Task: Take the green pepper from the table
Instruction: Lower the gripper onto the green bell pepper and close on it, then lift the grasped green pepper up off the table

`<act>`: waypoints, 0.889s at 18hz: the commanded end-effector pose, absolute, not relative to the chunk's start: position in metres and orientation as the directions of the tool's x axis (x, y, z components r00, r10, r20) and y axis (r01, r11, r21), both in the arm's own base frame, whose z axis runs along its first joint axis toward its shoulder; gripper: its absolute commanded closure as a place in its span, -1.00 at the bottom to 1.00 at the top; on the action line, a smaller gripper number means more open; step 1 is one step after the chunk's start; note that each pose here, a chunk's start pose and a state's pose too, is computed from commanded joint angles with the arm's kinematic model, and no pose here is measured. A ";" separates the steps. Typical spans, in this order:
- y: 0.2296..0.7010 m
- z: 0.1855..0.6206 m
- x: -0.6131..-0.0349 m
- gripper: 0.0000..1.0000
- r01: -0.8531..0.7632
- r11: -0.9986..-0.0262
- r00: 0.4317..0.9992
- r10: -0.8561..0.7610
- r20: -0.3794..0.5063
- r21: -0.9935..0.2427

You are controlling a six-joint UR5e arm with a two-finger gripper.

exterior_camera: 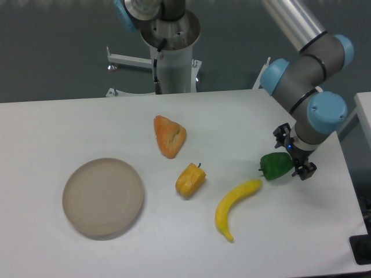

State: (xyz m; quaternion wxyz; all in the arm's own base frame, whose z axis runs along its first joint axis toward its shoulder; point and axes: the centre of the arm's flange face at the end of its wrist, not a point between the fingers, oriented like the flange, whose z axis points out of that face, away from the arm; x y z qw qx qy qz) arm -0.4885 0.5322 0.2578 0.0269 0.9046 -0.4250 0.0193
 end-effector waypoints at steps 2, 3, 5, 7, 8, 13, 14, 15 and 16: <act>0.529 0.255 -0.492 -1.00 -0.772 -0.635 0.635 -0.770 0.067 0.023; 0.530 0.253 -0.490 -1.00 -0.774 -0.633 0.631 -0.773 0.067 0.004; 0.530 0.245 -0.486 -1.00 -0.775 -0.632 0.629 -0.773 0.080 -0.002; 0.530 0.247 -0.486 -0.69 -0.772 -0.635 0.633 -0.770 0.077 -0.001; 0.529 0.247 -0.487 -0.35 -0.771 -0.636 0.634 -0.769 0.077 -0.001; 0.531 0.261 -0.487 0.22 -0.770 -0.638 0.637 -0.769 0.056 -0.005; 0.531 0.267 -0.488 0.22 -0.768 -0.640 0.639 -0.768 0.045 -0.003; 0.535 0.275 -0.486 0.22 -0.765 -0.644 0.643 -0.765 0.030 -0.008; 0.540 0.284 -0.483 0.22 -0.764 -0.645 0.645 -0.764 0.014 -0.009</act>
